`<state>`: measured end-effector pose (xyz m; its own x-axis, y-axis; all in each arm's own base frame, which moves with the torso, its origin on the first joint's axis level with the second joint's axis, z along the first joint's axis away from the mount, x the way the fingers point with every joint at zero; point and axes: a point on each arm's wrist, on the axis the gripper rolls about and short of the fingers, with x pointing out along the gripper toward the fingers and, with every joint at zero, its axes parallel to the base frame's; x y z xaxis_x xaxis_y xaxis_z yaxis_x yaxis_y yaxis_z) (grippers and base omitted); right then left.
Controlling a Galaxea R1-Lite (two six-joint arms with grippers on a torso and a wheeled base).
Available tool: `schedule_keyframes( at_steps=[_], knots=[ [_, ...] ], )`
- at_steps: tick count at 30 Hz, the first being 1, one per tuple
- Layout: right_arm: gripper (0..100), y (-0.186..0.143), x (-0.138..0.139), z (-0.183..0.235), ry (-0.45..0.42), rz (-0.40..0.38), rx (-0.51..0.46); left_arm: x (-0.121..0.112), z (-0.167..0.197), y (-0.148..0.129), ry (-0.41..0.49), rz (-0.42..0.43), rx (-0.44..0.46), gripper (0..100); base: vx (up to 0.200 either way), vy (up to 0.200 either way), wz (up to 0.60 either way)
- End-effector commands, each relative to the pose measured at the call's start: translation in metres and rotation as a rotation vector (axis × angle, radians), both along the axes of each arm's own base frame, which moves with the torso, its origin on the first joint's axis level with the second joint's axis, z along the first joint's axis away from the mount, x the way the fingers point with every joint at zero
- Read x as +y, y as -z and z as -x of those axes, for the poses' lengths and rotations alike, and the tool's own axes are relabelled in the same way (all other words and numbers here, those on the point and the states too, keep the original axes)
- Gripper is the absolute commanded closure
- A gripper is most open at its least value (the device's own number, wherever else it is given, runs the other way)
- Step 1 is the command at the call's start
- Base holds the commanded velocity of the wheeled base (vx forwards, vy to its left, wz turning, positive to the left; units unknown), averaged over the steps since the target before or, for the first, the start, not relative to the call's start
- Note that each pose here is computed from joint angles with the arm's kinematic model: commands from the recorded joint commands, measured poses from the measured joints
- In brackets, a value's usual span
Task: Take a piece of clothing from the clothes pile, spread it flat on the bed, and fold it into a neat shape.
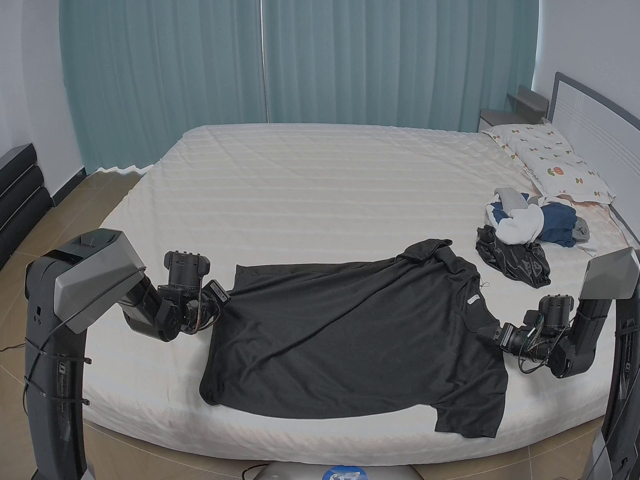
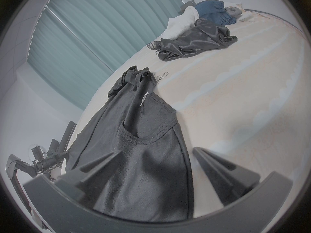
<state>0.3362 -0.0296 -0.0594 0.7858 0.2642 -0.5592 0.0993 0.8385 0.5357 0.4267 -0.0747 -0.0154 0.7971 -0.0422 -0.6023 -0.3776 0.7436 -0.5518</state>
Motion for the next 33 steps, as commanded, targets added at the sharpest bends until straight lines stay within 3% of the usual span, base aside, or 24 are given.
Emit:
schedule_keyframes(
  at_steps=[1, 15, 26, 27, 29, 30, 33],
  knots=[
    [100, 0.006, 0.002, -0.005, -0.004, -0.005, 0.002, 0.001, 0.0, -0.001, -0.003, 0.003, -0.004, 100, 0.0, 0.0, 0.0],
    [100, -0.003, -0.013, -0.033, 0.109, 0.009, -0.091, 0.01, -0.006, 0.006, -0.026, 0.009, -0.027, 100, 0.0, 0.0, 0.0],
    [100, 0.019, 0.003, -0.051, 0.067, 0.009, -0.152, 0.018, -0.011, 0.011, -0.034, 0.026, -0.069, 100, 0.0, 0.0, 0.0],
    [0, 0.02, 0.003, -0.05, 0.067, 0.009, -0.154, 0.018, -0.011, 0.01, -0.034, 0.026, -0.071, 100, 0.0, 0.0, 0.0],
    [0, 0.02, 0.002, -0.05, 0.069, 0.009, -0.158, 0.018, -0.011, 0.01, -0.034, 0.027, -0.075, 100, 0.0, 0.0, 0.0],
    [0, 0.02, 0.002, -0.05, 0.069, 0.009, -0.158, 0.018, -0.011, 0.01, -0.034, 0.027, -0.075, 0, 0.0, 0.0, 0.0],
    [0, 0.012, -0.001, -0.047, 0.078, 0.009, -0.17, 0.017, -0.013, 0.008, -0.034, 0.03, -0.084, 0, 0.0, 0.0, 0.0]
  ],
)
